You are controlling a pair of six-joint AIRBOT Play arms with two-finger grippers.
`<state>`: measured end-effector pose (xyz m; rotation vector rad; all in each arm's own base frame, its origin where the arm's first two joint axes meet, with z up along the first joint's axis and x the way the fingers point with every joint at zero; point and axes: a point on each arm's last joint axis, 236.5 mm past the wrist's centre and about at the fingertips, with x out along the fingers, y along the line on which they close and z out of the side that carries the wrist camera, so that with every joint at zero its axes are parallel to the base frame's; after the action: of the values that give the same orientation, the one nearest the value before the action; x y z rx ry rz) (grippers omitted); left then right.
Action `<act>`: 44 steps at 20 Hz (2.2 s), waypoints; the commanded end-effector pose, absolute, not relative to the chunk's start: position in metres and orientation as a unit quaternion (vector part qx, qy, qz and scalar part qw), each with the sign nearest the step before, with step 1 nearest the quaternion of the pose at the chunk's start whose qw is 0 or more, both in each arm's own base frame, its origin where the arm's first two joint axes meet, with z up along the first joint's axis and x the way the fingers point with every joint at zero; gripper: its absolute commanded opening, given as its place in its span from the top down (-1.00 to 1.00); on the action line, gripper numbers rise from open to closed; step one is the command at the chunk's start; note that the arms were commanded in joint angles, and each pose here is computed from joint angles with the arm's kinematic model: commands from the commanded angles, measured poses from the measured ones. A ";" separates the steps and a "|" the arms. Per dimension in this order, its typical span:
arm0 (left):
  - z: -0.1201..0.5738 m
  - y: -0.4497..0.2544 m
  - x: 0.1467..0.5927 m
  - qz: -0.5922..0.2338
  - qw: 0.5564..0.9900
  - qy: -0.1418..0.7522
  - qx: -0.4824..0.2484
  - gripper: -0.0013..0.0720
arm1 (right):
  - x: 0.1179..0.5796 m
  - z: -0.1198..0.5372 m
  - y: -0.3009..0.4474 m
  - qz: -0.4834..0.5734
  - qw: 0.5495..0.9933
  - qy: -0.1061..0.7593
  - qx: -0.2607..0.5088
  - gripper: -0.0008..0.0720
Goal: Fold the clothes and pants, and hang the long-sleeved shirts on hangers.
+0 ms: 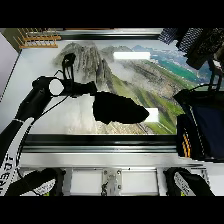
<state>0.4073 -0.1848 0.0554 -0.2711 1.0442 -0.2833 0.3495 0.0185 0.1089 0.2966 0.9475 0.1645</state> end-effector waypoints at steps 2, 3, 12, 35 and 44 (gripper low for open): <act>-0.016 -0.127 0.391 -0.056 0.803 0.564 -0.184 -0.99 | 0.348 0.050 0.018 0.072 0.836 0.518 0.169 -0.48; -0.028 -0.125 0.390 -0.051 0.792 0.571 -0.209 -0.99 | 0.348 0.034 0.021 0.072 0.824 0.531 0.183 -0.36; -0.099 -0.178 0.380 -0.111 0.707 0.631 -0.300 -0.67 | 0.355 -0.056 0.056 0.082 0.737 0.607 0.286 -0.36; 0.014 -0.136 0.428 -0.139 0.808 0.523 -0.233 0.95 | 0.416 0.054 0.084 0.153 0.818 0.519 0.197 0.95; 0.356 -0.116 0.356 -0.227 0.949 0.181 -0.123 0.95 | 0.354 0.356 0.075 0.182 0.955 0.203 0.121 0.95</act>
<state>0.4018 -0.1161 0.2807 -0.3278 0.5509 -0.4332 0.3921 0.0747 0.2861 0.2847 0.5919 0.3742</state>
